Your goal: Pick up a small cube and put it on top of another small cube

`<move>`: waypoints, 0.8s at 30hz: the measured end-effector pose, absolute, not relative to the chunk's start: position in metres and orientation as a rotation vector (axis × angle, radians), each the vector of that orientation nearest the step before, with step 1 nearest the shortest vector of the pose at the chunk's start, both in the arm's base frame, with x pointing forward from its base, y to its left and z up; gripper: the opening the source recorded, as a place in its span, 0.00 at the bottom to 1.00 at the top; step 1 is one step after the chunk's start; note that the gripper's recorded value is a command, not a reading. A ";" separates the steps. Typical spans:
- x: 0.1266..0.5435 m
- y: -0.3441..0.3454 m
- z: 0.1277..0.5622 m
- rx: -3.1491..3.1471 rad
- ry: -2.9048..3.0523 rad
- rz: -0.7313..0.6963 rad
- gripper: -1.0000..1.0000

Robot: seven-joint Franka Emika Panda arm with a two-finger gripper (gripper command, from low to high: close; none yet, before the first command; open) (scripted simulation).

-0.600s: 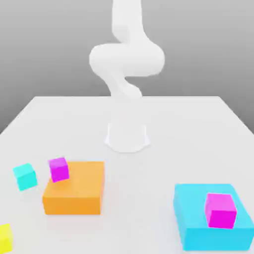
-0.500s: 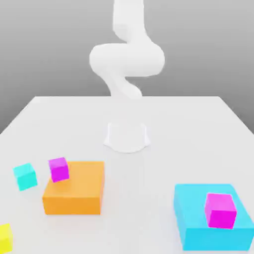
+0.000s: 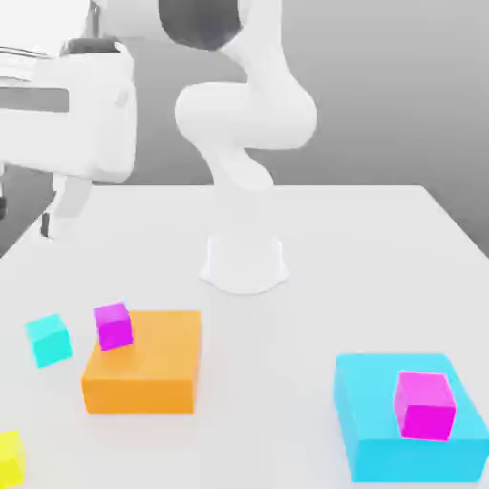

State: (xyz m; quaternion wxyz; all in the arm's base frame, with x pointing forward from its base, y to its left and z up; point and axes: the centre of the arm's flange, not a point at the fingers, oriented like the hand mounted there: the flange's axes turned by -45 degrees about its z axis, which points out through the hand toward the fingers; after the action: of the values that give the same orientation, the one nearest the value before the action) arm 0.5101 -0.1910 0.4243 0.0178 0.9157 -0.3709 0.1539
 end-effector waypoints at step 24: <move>0.471 -0.300 0.131 2.566 -1.813 0.002 0.00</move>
State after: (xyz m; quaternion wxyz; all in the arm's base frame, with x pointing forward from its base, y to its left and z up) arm 0.4714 -0.3000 0.1314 -0.0001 0.8168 -0.5769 0.0006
